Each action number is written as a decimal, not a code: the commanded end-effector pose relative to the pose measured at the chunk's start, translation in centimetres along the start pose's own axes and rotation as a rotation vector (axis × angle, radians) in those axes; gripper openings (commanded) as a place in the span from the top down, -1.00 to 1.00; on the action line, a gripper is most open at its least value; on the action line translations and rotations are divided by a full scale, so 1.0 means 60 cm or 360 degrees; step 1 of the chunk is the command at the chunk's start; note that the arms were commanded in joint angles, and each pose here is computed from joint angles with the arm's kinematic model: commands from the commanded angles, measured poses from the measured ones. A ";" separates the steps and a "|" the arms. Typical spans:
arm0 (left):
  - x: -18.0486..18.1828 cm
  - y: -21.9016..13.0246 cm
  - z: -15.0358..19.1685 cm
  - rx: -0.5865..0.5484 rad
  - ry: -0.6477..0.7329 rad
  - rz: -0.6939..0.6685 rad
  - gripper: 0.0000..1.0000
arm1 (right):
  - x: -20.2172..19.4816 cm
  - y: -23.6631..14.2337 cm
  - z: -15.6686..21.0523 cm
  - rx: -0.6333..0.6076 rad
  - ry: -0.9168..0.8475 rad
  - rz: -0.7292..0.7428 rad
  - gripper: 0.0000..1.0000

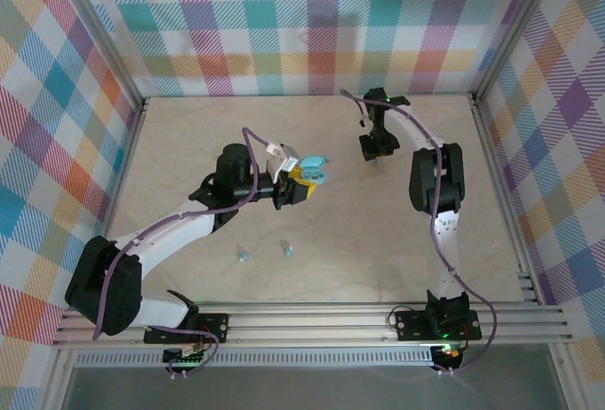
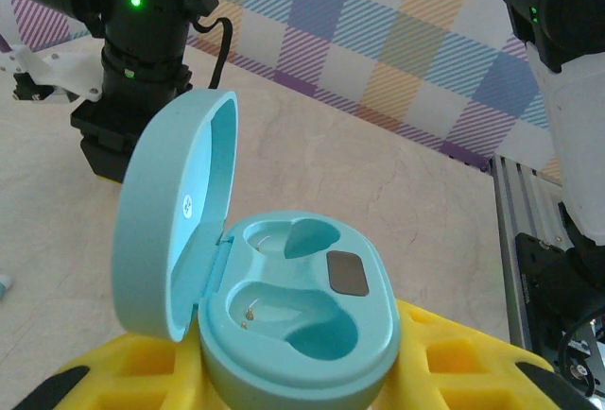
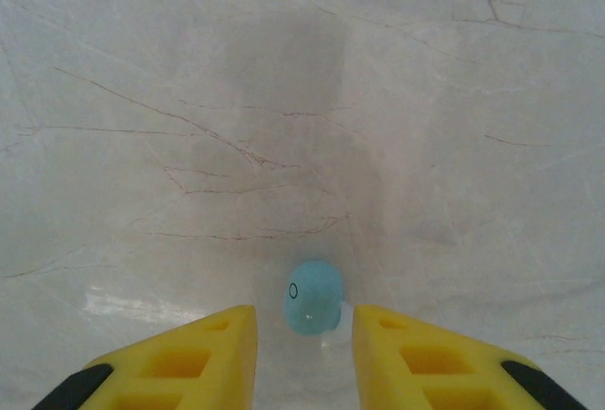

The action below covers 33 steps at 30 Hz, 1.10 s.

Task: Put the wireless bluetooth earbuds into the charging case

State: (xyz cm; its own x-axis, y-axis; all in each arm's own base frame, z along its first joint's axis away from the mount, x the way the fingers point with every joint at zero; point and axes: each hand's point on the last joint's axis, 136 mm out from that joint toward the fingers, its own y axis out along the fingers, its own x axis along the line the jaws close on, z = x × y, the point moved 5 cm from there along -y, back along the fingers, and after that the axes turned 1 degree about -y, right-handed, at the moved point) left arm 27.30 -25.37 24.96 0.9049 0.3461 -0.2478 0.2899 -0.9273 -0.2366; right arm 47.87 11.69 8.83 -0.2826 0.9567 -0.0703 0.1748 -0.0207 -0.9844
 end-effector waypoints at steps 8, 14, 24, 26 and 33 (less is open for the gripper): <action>-0.004 -0.010 -0.025 -0.0045 0.0024 -0.0006 0.81 | 0.002 0.031 0.009 0.0095 -0.0033 -0.0005 0.43; -0.009 -0.016 -0.024 -0.0047 0.0024 -0.0012 0.81 | 0.003 0.027 0.010 0.0098 -0.0023 -0.0017 0.55; -0.015 -0.029 -0.017 -0.0046 0.0015 -0.0050 0.81 | 0.017 -0.024 0.023 0.0009 -0.0011 -0.0137 0.64; -0.016 -0.031 -0.014 -0.0044 0.0009 -0.0060 0.81 | 0.024 -0.036 0.028 0.0002 0.0007 -0.0200 0.72; -0.025 -0.053 0.007 -0.0045 0.0001 -0.0120 0.81 | 0.062 -0.058 0.075 0.0080 0.0113 -0.0449 0.80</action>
State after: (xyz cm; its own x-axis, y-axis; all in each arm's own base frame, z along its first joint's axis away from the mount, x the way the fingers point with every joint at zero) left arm 25.47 -23.74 25.54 0.8921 0.3896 -0.2289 0.3386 -0.9118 -0.2322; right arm 43.63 12.95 9.50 -0.2733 0.9546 0.1180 0.0732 0.1430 -0.9870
